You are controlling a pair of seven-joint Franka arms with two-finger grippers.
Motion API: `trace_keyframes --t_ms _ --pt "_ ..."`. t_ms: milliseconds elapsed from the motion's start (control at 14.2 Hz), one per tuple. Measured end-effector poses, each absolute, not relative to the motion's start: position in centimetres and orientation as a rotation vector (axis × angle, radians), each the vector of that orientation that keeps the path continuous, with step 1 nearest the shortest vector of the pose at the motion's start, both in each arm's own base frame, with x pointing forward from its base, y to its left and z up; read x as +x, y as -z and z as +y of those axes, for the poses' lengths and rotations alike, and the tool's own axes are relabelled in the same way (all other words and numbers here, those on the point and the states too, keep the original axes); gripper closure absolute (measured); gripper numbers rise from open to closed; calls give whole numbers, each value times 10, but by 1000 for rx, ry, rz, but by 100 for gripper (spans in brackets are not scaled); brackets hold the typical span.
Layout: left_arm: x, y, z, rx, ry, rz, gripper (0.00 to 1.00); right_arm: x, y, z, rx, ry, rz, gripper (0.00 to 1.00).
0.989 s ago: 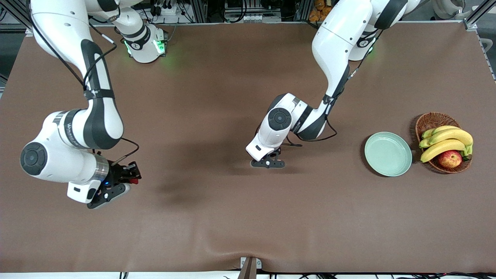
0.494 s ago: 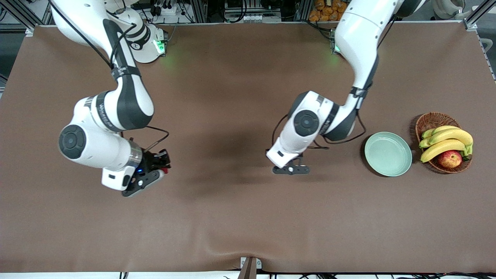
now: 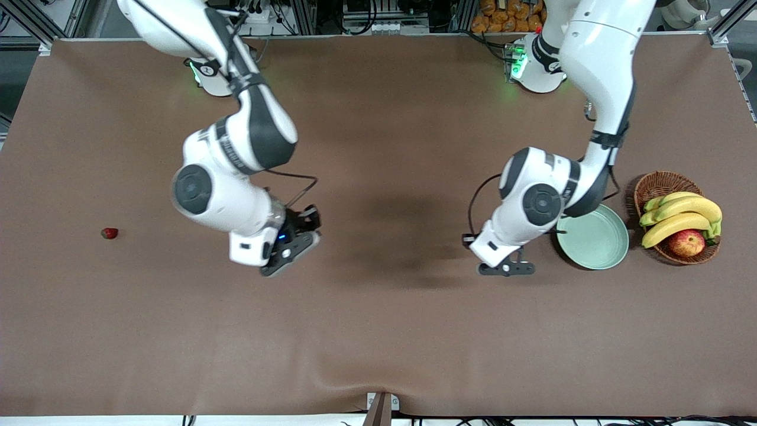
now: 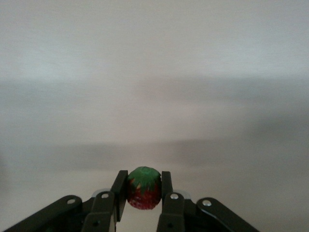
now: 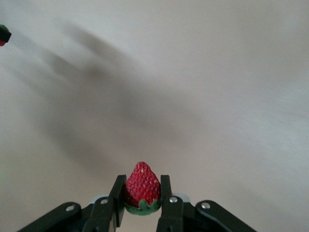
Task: Collect all strawberries into plate
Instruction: 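Carry the strawberry to the plate while the right gripper carries another mid-table, then release the strawberry onto the plate while the right gripper sets another down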
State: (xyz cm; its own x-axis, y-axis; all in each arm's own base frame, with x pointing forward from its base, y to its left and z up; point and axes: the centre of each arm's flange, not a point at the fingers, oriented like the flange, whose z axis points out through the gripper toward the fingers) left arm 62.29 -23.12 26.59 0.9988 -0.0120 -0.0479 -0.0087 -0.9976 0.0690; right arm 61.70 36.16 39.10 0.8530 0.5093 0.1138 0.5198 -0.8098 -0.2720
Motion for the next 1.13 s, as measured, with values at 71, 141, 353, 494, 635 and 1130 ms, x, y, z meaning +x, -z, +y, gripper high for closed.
trace_keyframes --t_ms 71,141,353,494,635,1130 --pt "627 -264 -207 3072 82 -30 68 606 -389 385 -2737 75 -772 67" --pt "629 -262 -184 3072 91 -44 68 595 -386 408 -2737 102 -769 67" --pt "629 -251 -132 3073 131 -60 68 570 -362 460 -2738 188 -770 67" --pt "627 -247 -100 3069 150 -99 68 552 -338 491 -2747 233 -745 67" --pt "625 -249 -63 3067 149 -158 68 531 -315 522 -2757 275 -681 67" --pt "618 -244 15 3102 179 -271 68 443 -225 609 -2781 339 -343 67"
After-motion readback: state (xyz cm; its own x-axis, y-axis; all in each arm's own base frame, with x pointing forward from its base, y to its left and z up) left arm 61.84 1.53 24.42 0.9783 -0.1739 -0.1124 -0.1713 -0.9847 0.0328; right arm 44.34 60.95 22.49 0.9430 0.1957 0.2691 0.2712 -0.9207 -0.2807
